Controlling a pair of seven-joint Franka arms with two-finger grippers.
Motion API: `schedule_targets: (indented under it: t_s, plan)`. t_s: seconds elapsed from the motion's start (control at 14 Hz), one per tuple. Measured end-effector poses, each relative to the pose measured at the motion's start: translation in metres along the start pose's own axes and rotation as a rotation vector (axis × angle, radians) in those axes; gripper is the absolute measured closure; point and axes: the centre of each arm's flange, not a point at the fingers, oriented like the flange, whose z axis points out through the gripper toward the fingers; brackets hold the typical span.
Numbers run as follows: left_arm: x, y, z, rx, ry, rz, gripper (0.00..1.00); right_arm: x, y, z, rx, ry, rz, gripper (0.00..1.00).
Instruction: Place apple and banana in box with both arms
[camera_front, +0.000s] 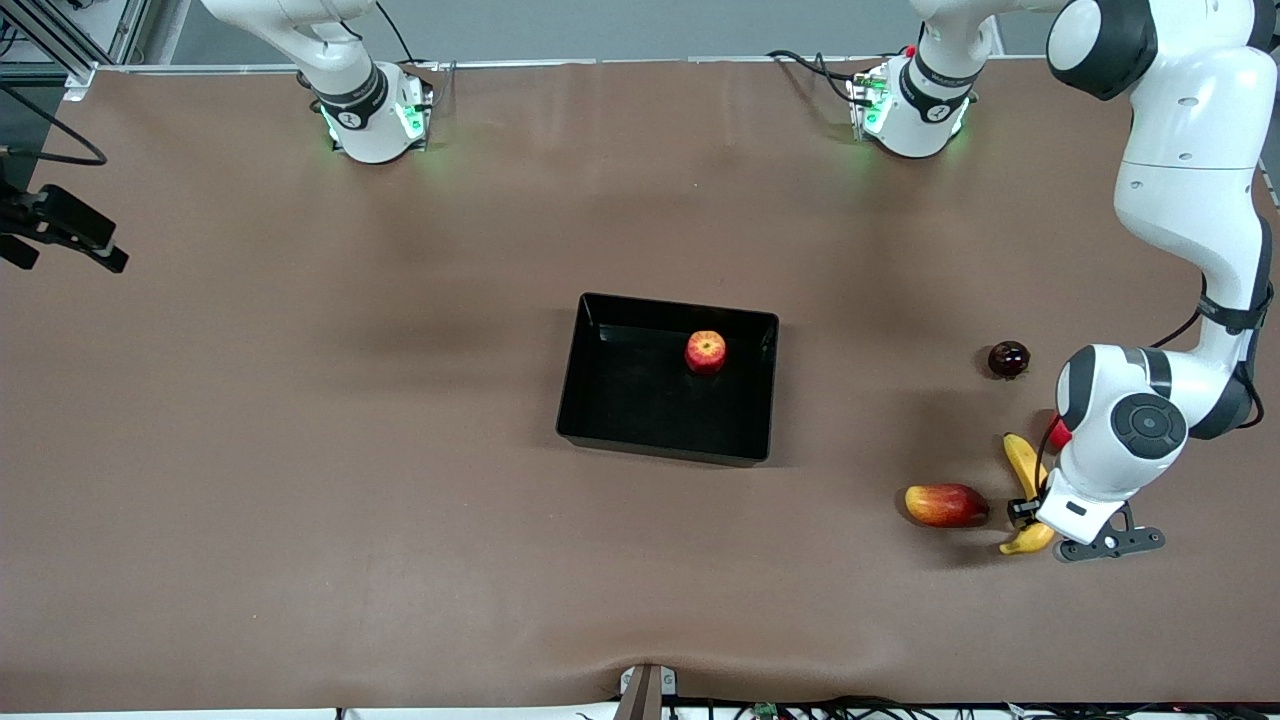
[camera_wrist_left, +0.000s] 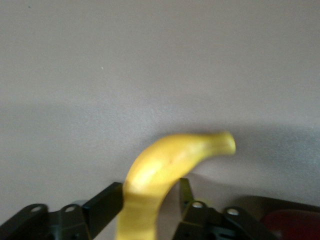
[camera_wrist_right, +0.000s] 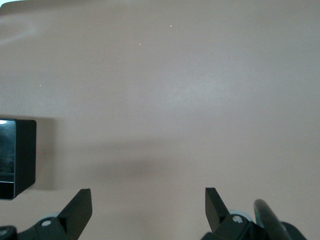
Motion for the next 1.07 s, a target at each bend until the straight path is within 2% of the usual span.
schedule_targets:
  t_s: [0.14, 0.5, 0.79, 1.07]
  plan:
    - [0.003, 0.001, -0.003, 0.0, 0.009, 0.004, 0.73, 0.0, 0.002, -0.005, 0.0, 0.011, 0.003, 0.0]
    - [0.015, 0.01, -0.021, 0.003, 0.04, 0.038, 0.98, 0.001, 0.004, -0.009, 0.0, 0.02, 0.007, 0.0]
    - [0.019, 0.026, -0.063, 0.008, -0.032, 0.074, 0.99, 0.001, 0.003, -0.011, 0.0, 0.023, -0.007, 0.0]
    - [0.014, 0.057, -0.087, -0.041, -0.07, 0.043, 0.99, 0.001, 0.003, -0.012, 0.0, 0.024, -0.019, 0.0]
